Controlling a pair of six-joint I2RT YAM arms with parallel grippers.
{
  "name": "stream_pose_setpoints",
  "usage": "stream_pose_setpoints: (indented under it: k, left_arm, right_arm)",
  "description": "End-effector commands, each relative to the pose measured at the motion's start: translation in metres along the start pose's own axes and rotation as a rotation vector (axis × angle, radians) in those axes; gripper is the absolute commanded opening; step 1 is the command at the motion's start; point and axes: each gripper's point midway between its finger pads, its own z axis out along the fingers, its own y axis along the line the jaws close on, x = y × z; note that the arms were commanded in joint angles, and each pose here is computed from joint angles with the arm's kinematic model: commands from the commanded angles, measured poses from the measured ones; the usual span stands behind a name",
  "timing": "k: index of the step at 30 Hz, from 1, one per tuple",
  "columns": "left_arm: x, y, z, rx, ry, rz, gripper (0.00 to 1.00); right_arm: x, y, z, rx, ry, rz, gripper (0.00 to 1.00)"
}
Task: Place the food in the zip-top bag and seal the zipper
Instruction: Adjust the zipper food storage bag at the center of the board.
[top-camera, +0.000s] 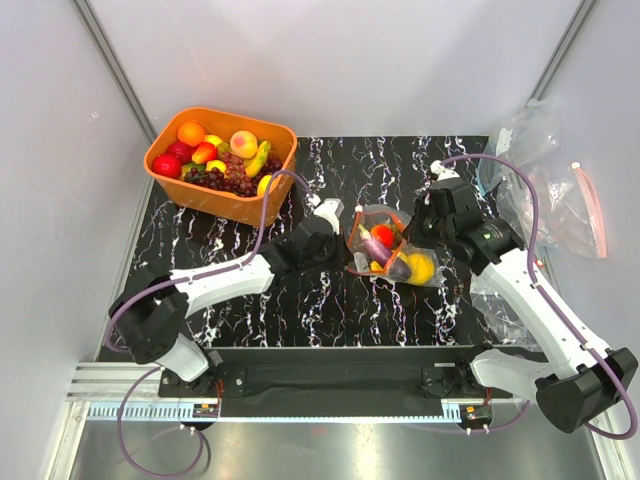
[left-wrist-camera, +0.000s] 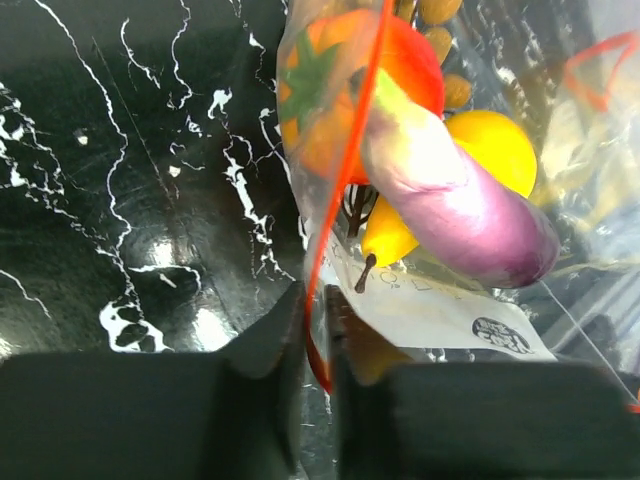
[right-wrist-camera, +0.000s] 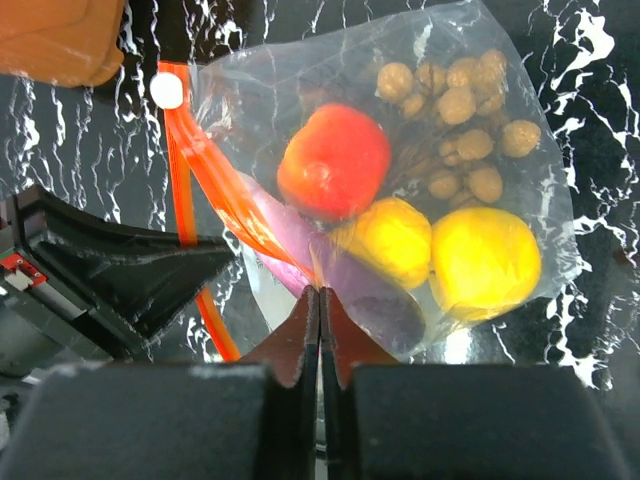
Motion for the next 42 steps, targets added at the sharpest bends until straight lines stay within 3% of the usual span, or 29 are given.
stream_pose_setpoints:
  k: [1, 2, 4, 7, 8, 11, 18, 29, 34, 37, 42]
  left_arm:
    - [-0.034, -0.031, -0.007, 0.096, -0.081, 0.046, 0.05]
    - [-0.039, -0.036, -0.011, 0.109, -0.094, 0.057, 0.00]
    - [-0.052, -0.053, -0.023, 0.147, -0.132, 0.083, 0.00]
    - [-0.067, -0.072, -0.032, 0.177, -0.155, 0.104, 0.00]
    - [-0.065, -0.079, -0.033, 0.204, -0.140, 0.109, 0.00]
    - [-0.069, -0.093, -0.035, 0.239, -0.143, 0.110, 0.00]
    - [-0.070, -0.107, -0.037, 0.277, -0.144, 0.105, 0.00]
    - [-0.075, -0.111, -0.039, 0.284, -0.154, 0.105, 0.00]
    - [-0.074, -0.110, -0.038, 0.280, -0.153, 0.105, 0.00]
    - [-0.073, -0.109, -0.038, 0.279, -0.152, 0.105, 0.00]
    - [-0.072, -0.104, -0.034, 0.262, -0.135, 0.104, 0.00]
  right_arm:
    - [-0.017, 0.008, -0.011, -0.031, -0.027, -0.050, 0.08]
    - [-0.018, 0.009, -0.012, -0.039, -0.019, -0.064, 0.14]
    - [-0.018, 0.014, -0.016, -0.054, 0.018, -0.119, 0.35]
    - [-0.024, 0.016, -0.025, -0.051, 0.031, -0.156, 0.50]
    - [-0.027, 0.016, -0.028, -0.052, 0.026, -0.159, 0.61]
    - [-0.027, 0.030, -0.037, -0.119, 0.059, -0.181, 0.68]
    - [-0.025, 0.025, -0.038, -0.017, 0.104, -0.216, 0.55]
    - [-0.019, 0.020, -0.016, 0.148, 0.128, -0.273, 0.54]
    - [-0.019, 0.008, -0.007, 0.238, 0.127, -0.302, 0.47]
    - [-0.019, 0.004, -0.006, 0.271, 0.129, -0.310, 0.33]
    - [-0.026, 0.001, -0.018, 0.281, 0.093, -0.298, 0.30]
